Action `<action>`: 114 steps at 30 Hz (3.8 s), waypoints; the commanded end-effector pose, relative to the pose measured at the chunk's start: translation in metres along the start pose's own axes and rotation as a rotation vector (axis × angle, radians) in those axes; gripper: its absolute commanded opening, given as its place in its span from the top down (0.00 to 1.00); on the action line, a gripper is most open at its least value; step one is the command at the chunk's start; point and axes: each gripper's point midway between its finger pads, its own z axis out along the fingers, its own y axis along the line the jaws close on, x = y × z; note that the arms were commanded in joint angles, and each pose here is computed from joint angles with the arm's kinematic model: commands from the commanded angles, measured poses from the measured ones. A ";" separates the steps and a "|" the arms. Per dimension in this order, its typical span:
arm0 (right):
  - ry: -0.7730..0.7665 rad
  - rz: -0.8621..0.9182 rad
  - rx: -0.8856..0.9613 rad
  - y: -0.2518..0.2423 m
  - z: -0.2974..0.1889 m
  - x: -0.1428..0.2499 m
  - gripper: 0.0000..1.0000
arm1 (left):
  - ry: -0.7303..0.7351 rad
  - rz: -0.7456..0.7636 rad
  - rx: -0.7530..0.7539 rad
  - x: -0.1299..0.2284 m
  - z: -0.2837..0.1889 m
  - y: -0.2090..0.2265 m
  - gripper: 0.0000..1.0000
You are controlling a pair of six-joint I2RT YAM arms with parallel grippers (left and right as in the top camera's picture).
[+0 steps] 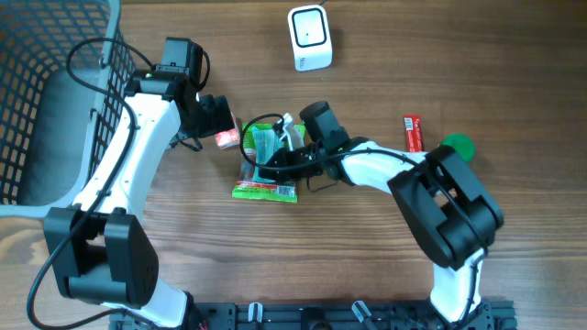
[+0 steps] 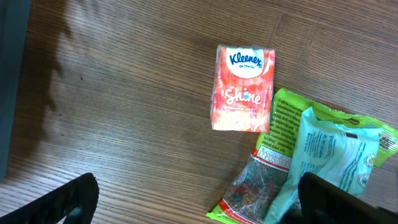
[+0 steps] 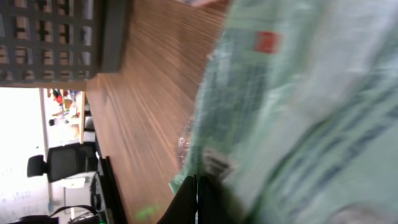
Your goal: Scan the item barcode
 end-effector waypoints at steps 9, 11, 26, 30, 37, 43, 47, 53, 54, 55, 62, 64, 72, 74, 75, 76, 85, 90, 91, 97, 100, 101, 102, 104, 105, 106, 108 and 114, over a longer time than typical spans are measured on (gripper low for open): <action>-0.146 -0.095 0.065 0.030 -0.018 -0.026 0.96 | -0.023 0.009 0.011 -0.005 -0.008 -0.001 0.00; -0.136 -0.076 0.150 0.007 0.000 -0.018 0.94 | -0.023 0.009 0.011 -0.005 -0.008 -0.001 0.00; -0.106 -0.104 0.038 0.046 -0.008 -0.013 0.95 | -0.023 0.009 0.011 -0.005 -0.008 -0.001 0.00; -0.073 -0.075 0.193 0.009 -0.010 0.005 0.96 | -0.023 0.009 0.011 -0.005 -0.008 -0.001 0.00; -0.079 -0.023 0.315 -0.030 -0.009 0.020 0.96 | -0.023 0.009 0.011 -0.005 -0.008 -0.001 0.00; -0.114 -0.065 0.137 0.037 -0.032 0.001 0.92 | -0.023 0.009 0.011 -0.005 -0.008 -0.001 0.00; -0.285 -0.213 0.177 0.071 -0.076 -0.033 0.71 | -0.023 0.009 0.011 -0.005 -0.008 -0.001 0.00; -0.338 -0.199 0.333 0.024 -0.090 -0.056 0.55 | -0.023 0.009 0.011 -0.005 -0.008 -0.001 0.00; -0.326 -0.165 0.332 0.017 -0.096 -0.059 0.55 | -0.023 0.009 0.011 -0.005 -0.008 -0.001 0.00; -0.321 -0.143 0.331 0.013 -0.102 -0.061 0.55 | -0.023 0.009 0.011 -0.005 -0.008 -0.001 0.00; -0.303 -0.137 0.362 -0.002 -0.098 -0.061 0.55 | -0.023 0.009 0.011 -0.005 -0.008 -0.001 0.00; -0.269 -0.125 0.369 -0.015 -0.083 -0.055 0.52 | -0.023 0.009 0.011 -0.005 -0.008 -0.001 0.00; -0.238 -0.194 0.425 -0.037 -0.037 -0.048 0.51 | -0.023 0.009 0.011 -0.005 -0.008 -0.001 0.00; -0.230 -0.193 0.448 -0.041 -0.032 -0.044 0.55 | -0.023 0.009 0.011 -0.005 -0.008 -0.001 0.00; -0.229 -0.194 0.448 -0.041 -0.031 -0.043 0.59 | -0.023 0.009 0.011 -0.005 -0.008 -0.001 0.00; -0.230 -0.193 0.448 -0.041 -0.031 -0.043 0.64 | -0.023 0.009 0.011 -0.005 -0.008 -0.001 0.00; -0.410 -0.226 0.420 0.031 -0.128 -0.075 0.96 | -0.023 0.009 0.011 -0.005 -0.008 -0.001 0.00; -0.335 0.079 0.588 -0.052 -0.191 -0.032 0.96 | -0.023 0.009 0.011 -0.005 -0.008 -0.001 0.00; -0.316 0.114 0.605 -0.069 -0.190 -0.020 0.96 | -0.023 0.009 0.011 -0.005 -0.008 -0.001 0.00; -0.280 0.157 0.698 -0.112 -0.184 0.016 0.88 | -0.023 0.009 0.011 -0.005 -0.008 -0.001 0.00; -0.261 0.154 0.704 -0.110 -0.185 0.018 0.53 | -0.023 0.009 0.011 -0.005 -0.008 -0.001 0.00; -0.251 0.136 0.709 -0.106 -0.189 0.015 0.50 | -0.023 0.009 0.011 -0.005 -0.008 -0.001 0.00; -0.267 0.115 0.708 -0.096 -0.202 0.005 0.50 | -0.023 0.009 0.011 -0.005 -0.008 -0.001 0.00; -0.292 0.105 0.637 -0.074 -0.213 -0.009 0.52 | -0.023 0.009 0.011 -0.005 -0.008 -0.001 0.00; -0.291 0.072 0.555 -0.057 -0.213 -0.016 0.57 | -0.023 0.009 0.011 -0.005 -0.008 -0.001 0.00; -0.295 0.050 0.449 -0.038 -0.209 -0.021 0.63 | -0.023 0.009 0.011 -0.005 -0.008 -0.001 0.00; -0.273 0.049 0.370 -0.027 -0.200 -0.018 0.80 | -0.023 0.009 0.011 -0.005 -0.008 -0.001 0.00; -0.126 0.124 0.379 -0.075 -0.148 0.034 0.89 | -0.023 0.009 0.011 -0.005 -0.008 -0.001 0.00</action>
